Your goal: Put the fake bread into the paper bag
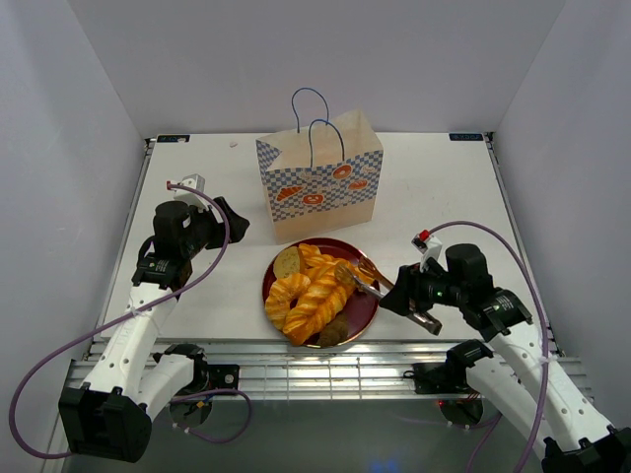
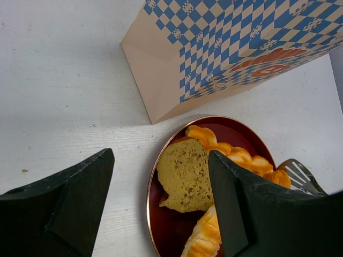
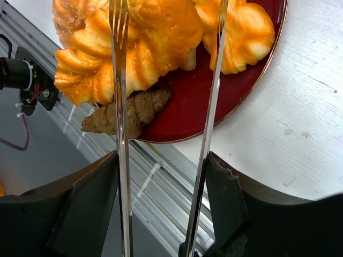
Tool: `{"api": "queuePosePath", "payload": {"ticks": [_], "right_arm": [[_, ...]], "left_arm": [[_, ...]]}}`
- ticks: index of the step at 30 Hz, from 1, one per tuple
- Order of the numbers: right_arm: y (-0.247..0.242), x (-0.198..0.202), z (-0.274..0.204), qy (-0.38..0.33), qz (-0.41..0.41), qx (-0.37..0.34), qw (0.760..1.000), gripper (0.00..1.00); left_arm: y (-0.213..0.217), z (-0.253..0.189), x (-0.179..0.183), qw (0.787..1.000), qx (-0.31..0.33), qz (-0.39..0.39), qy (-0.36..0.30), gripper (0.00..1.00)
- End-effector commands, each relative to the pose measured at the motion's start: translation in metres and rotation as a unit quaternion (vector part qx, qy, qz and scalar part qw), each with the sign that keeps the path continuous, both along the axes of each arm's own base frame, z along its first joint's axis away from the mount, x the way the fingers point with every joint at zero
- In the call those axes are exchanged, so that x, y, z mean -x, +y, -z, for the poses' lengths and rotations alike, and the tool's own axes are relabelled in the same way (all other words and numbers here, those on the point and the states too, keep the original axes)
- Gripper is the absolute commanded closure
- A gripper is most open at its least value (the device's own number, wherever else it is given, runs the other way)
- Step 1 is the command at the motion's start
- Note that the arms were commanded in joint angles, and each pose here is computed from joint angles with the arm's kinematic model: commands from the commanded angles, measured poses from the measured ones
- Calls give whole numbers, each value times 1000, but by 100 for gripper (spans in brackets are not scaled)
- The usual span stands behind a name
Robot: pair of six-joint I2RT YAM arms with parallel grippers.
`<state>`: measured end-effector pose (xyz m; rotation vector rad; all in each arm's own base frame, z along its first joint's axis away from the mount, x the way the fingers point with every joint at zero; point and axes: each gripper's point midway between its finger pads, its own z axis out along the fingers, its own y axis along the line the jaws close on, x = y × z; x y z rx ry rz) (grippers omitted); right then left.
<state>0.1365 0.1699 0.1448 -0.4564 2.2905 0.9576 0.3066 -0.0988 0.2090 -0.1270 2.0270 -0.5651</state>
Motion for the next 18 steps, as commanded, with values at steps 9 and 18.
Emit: {"api": "queuePosePath", "payload": {"ticks": [9,18], "right_arm": [[15,-9,0,-9,-17,-34,999,31],[25,-10,-3,-2,-33,-58,998,32]], "left_arm": [[-5,-7,-1,1000,3,12,-14,19],[-5,-8,0,1000,4,12,-16,19]]}}
